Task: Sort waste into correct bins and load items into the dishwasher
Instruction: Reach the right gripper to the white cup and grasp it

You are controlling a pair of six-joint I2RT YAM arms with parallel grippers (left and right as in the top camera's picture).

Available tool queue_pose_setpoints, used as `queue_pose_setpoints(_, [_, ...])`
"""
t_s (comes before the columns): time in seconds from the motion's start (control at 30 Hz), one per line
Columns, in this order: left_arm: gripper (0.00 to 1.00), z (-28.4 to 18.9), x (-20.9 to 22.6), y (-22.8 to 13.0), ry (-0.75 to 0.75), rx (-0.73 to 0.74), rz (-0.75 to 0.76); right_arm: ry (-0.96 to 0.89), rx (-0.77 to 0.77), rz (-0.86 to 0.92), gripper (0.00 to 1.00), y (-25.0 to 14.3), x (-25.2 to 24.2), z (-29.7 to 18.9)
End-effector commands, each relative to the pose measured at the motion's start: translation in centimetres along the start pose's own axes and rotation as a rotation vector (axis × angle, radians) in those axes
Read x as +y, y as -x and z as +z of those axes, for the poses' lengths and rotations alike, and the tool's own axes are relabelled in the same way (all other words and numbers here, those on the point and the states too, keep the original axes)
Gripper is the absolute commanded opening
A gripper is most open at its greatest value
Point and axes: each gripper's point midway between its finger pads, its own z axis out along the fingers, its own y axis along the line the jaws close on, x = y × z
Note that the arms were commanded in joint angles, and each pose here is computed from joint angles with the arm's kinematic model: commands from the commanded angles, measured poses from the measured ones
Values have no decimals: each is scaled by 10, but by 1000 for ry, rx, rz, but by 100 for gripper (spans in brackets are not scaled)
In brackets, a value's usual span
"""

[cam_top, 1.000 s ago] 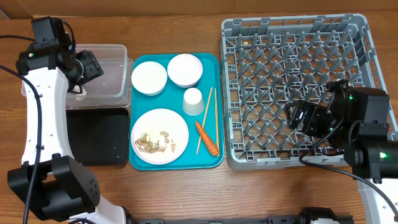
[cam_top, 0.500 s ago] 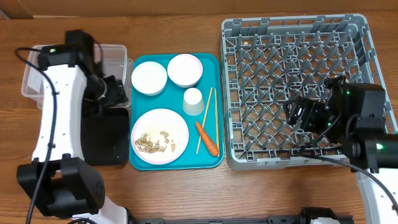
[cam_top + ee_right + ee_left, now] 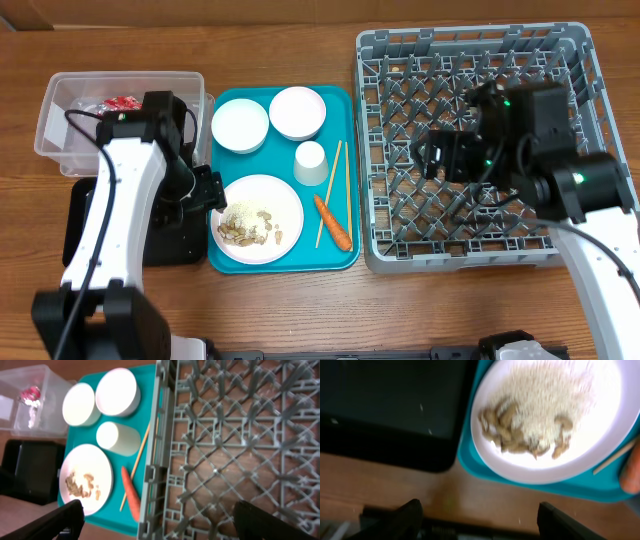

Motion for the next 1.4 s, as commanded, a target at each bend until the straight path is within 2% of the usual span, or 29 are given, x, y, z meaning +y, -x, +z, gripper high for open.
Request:
queue_pose_setpoints(0.0, [78,-18,25,-7,40,-154,-74,0,42,-95,98,20,29,16])
queue_pose_setpoints(0.13, [82,-32,42,-3,11,-231,-167,3,112,-187,98,26,56,45])
queue_pose_setpoints(0.27, [87,-33,53,-2,-29,-224,-257,-4,169,-239,98,22,76,77])
queue_pose_setpoints(0.37, [87,-34,53,1,-90,-224,-290,-53,200,-292,98,14,84,109])
queue_pose_setpoints(0.73, [87,-34,52,2,-95,-227,-289,-24,198,-383,95,-1,121,169])
queue_pose_setpoints(1.07, [87,-34,52,2,-95,-227,-289,-81,265,-279,95,-20,107,220])
queue_pose_setpoints(1.37, [87,-34,52,3,-96,-229,-286,-76,268,-286,92,-28,109,249])
